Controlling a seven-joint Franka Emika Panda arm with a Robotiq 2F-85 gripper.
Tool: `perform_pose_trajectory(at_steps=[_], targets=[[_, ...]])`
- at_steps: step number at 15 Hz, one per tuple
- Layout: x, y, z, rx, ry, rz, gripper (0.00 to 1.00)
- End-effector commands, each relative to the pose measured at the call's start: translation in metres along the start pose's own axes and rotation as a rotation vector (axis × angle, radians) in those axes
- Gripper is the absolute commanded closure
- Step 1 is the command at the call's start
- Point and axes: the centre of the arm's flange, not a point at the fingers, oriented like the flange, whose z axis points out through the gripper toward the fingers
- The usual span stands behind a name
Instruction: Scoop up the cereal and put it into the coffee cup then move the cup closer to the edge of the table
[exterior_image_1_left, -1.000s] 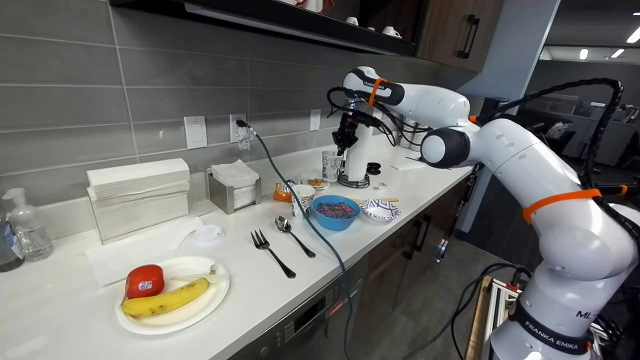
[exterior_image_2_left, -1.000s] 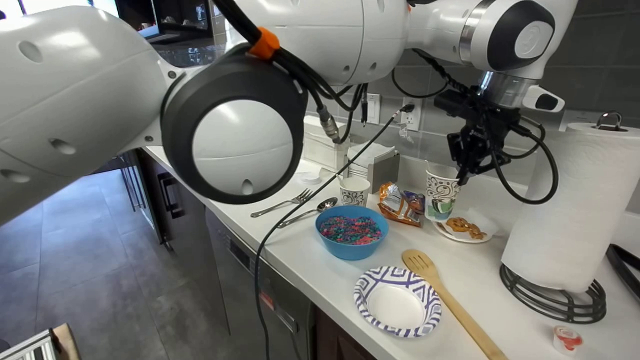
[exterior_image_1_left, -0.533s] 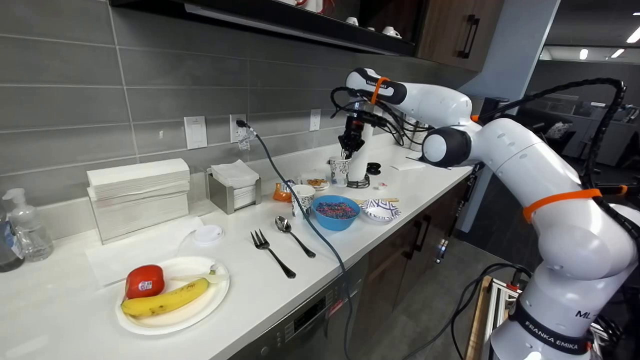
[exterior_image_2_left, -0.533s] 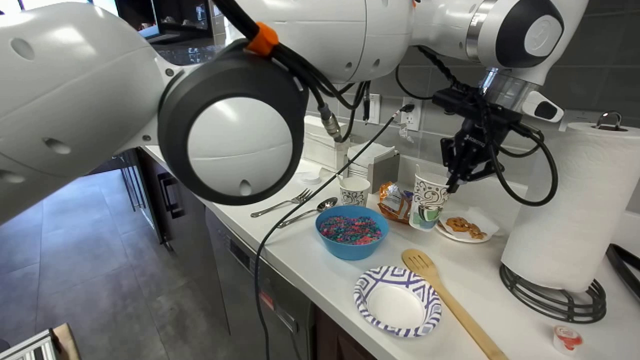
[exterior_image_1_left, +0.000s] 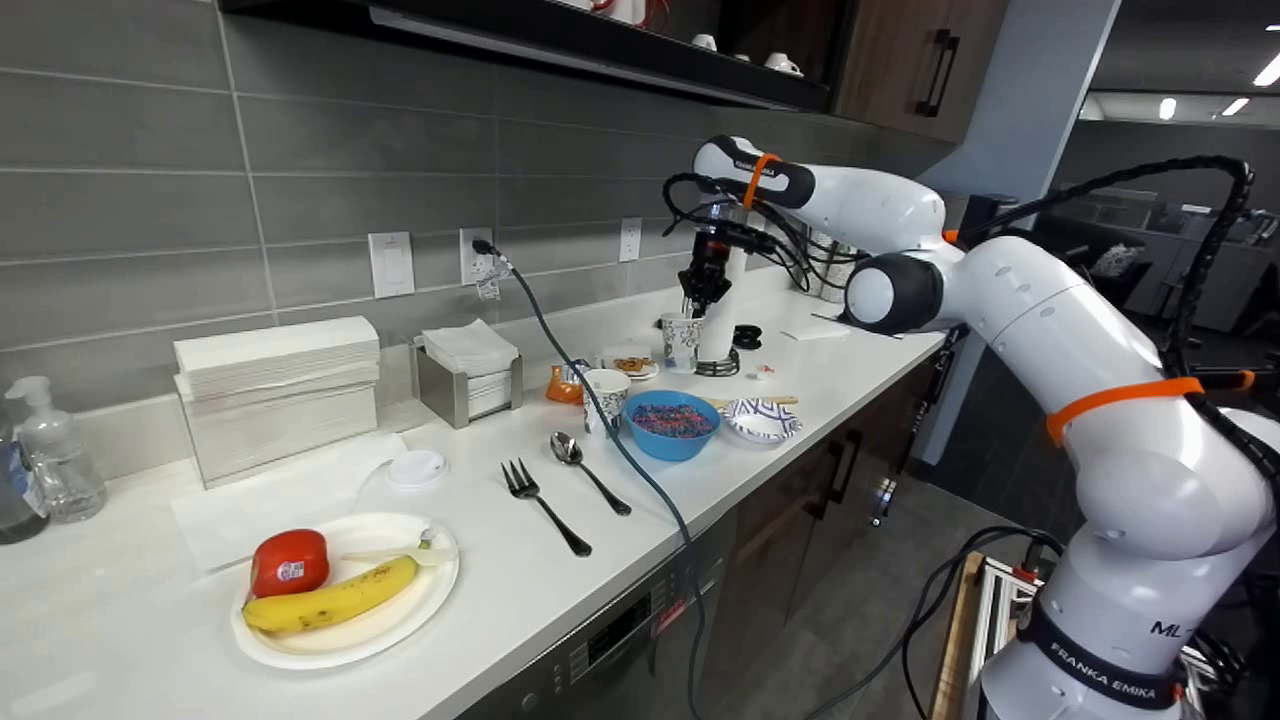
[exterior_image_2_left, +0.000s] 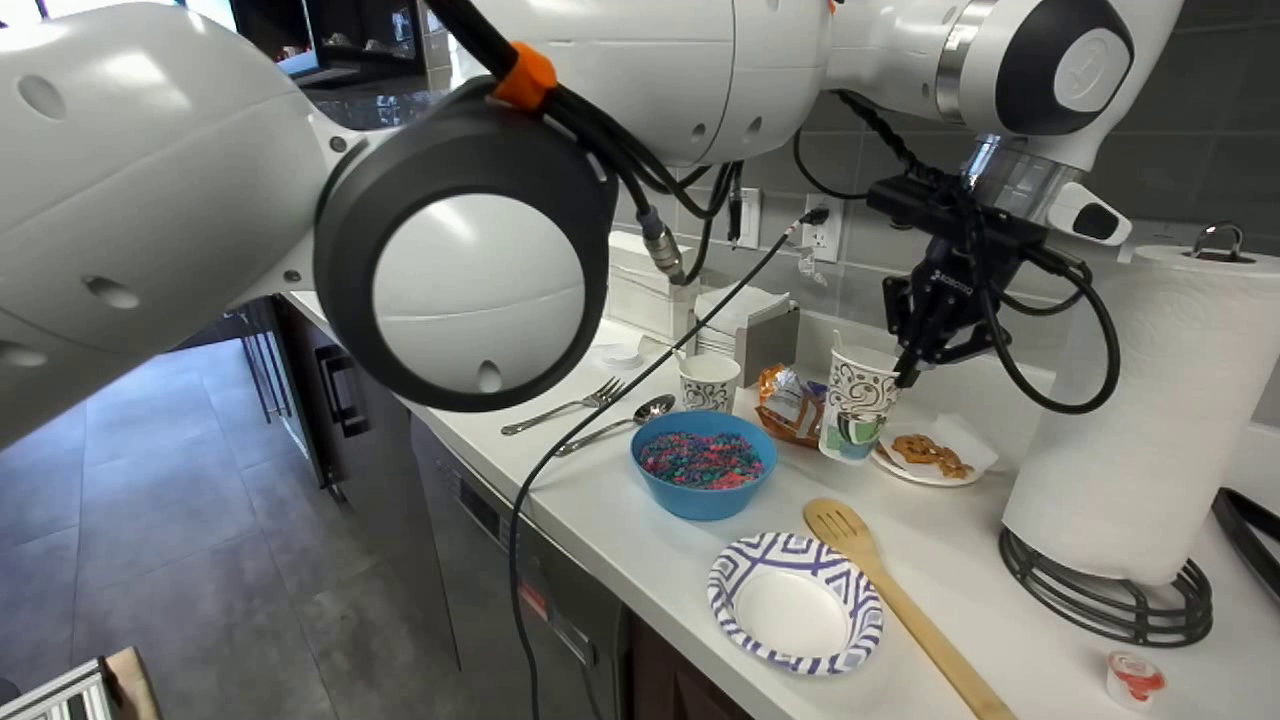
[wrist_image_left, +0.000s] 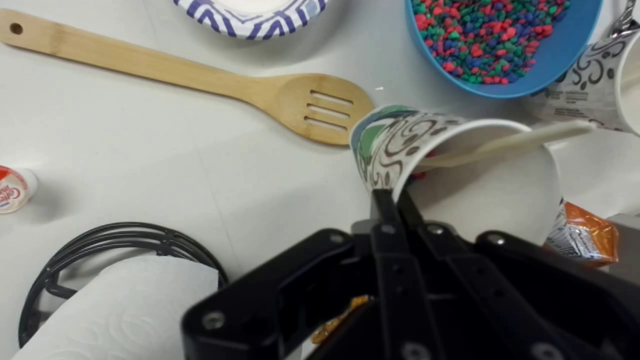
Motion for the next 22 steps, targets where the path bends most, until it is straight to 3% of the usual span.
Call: perform_pose_trajectory(at_steps=[1, 13, 22], targets=[[0.0, 0.0, 0.0, 0.0, 0.0, 0.0, 0.97], [0.002, 0.02, 0.027, -0.043, -0.064, -0.073, 0.99], [-0.003, 0.022, 0.064, -0.024, -0.195, -0.093, 0.99]])
